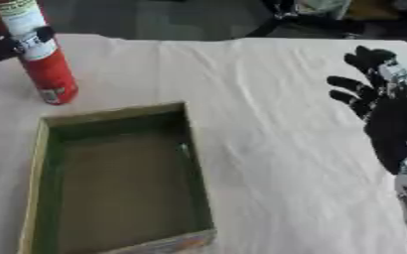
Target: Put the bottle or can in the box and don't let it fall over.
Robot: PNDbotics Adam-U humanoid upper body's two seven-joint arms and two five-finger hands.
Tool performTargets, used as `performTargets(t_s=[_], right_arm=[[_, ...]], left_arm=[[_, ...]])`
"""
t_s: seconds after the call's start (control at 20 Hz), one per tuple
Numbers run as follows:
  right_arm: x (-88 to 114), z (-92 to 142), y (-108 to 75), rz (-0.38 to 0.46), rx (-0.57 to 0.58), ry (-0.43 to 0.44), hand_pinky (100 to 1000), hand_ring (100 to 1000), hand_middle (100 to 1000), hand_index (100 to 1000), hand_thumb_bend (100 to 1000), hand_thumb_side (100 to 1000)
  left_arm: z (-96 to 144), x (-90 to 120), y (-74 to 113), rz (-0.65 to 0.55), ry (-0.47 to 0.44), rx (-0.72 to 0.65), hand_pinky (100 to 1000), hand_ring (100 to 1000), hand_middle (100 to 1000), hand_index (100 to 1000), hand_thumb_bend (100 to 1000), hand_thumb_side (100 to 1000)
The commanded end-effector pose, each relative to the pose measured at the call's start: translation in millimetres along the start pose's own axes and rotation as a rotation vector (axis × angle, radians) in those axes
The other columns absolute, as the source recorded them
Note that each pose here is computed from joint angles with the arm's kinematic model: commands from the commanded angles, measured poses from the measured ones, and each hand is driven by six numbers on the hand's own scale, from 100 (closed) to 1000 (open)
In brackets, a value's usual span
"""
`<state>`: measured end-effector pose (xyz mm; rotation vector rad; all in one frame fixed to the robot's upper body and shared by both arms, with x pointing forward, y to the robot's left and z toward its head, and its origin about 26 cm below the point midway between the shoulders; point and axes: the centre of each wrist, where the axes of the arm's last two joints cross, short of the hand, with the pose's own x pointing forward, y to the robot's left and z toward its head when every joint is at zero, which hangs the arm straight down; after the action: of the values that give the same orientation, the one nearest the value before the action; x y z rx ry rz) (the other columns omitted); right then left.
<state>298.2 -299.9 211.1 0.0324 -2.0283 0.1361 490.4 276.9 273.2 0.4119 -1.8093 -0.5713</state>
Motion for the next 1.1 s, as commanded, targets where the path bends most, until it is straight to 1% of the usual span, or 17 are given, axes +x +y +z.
performTargets(t_s=[0.05,0.1,0.35,0.55,0.7,0.85,0.95,1.05,1.1], right_arm=[[10,-2,0.7,0.020,0.013,-0.035,872,847,977,1000,100,893],[10,-2,0.8,0.020,0.014,-0.035,872,847,977,999,100,890],[10,-3,1.7,0.019,0.016,-0.035,873,847,977,999,100,897],[10,-3,1.8,0.019,0.015,-0.034,873,846,976,998,100,898],[10,-3,1.9,0.018,0.016,-0.032,874,845,974,996,100,899],[10,-3,1.7,0.017,0.015,-0.032,874,845,974,996,100,900],[10,-3,1.9,0.016,0.016,-0.031,875,844,973,995,100,901],[10,-3,2.1,0.016,0.016,-0.030,875,844,973,995,100,903],[10,-3,2.3,0.015,0.017,-0.030,875,843,973,995,100,903]], left_arm=[[-3,16,13.9,-0.003,-0.039,0.055,864,1000,1000,887,651,471],[-4,17,14.0,-0.003,-0.042,0.064,860,1000,1000,882,658,474],[-6,22,11.1,0.019,-0.066,0.088,840,1000,1000,864,636,455],[-7,24,7.9,0.039,-0.078,0.093,819,1000,1000,846,613,425],[-7,23,5.5,0.048,-0.072,0.098,796,1000,984,805,559,359],[-8,21,3.8,0.060,-0.059,0.109,784,1000,963,781,537,341],[-8,19,2.9,0.071,-0.053,0.119,768,1000,922,719,505,315],[-8,17,1.6,0.084,-0.044,0.130,765,1000,901,693,485,304],[-8,16,1.0,0.092,-0.041,0.135,763,1000,879,653,468,297]])
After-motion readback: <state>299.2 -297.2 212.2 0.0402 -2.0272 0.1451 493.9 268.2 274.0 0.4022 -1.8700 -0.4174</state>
